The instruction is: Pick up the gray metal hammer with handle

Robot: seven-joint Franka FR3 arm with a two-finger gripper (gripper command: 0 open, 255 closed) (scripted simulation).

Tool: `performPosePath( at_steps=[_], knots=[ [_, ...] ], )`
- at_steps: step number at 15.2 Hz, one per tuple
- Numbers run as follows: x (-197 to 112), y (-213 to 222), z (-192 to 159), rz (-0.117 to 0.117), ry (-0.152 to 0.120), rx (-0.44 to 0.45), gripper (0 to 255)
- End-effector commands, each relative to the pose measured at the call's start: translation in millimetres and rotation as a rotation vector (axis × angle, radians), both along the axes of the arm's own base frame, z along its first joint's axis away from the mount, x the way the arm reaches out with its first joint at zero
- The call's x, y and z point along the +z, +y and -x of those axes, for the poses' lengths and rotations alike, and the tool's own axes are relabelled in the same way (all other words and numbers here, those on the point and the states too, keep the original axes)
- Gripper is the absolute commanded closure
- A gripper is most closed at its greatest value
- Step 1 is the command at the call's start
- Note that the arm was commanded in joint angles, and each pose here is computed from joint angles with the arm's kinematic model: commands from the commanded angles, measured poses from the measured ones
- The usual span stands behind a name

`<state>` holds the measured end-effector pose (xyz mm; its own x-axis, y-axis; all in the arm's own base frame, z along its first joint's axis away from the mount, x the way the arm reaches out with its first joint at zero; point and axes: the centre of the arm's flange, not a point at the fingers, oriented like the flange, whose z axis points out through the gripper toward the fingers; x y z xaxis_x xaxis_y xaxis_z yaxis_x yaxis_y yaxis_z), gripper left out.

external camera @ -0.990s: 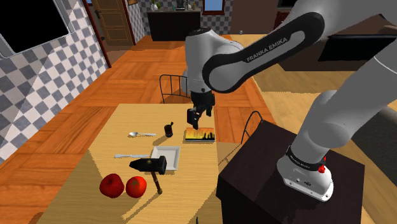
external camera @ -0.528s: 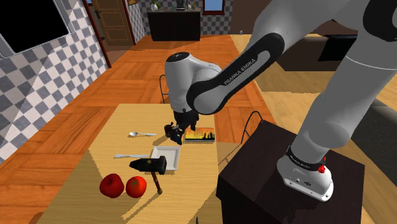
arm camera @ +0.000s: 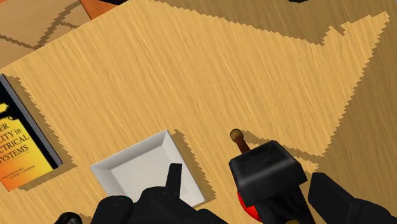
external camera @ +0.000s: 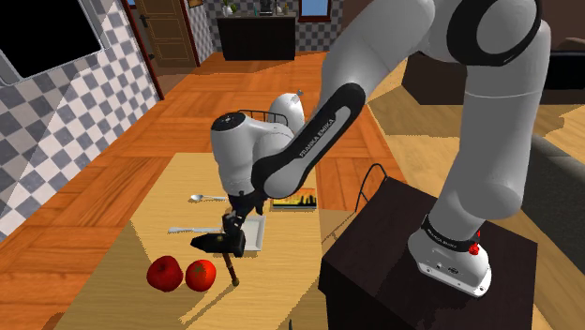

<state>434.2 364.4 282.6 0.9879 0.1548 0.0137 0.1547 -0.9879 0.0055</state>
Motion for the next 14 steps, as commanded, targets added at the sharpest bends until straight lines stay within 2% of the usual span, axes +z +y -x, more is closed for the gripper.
performPosePath(
  at_steps=[1, 3, 12, 13, 14],
  knots=[
    [-19.9, 20.8, -4.1, -0.002, -0.006, 0.01, 0],
    [-33.4, 38.1, -9.7, -0.004, -0.01, 0.018, 0],
    [-73.4, 38.1, -9.7, -0.004, -0.01, 0.018, 0],
    [-72.9, 37.8, -9.4, -0.004, -0.01, 0.018, 255],
    [-72.8, 37.8, -9.4, -0.004, -0.01, 0.018, 255]
  ],
)
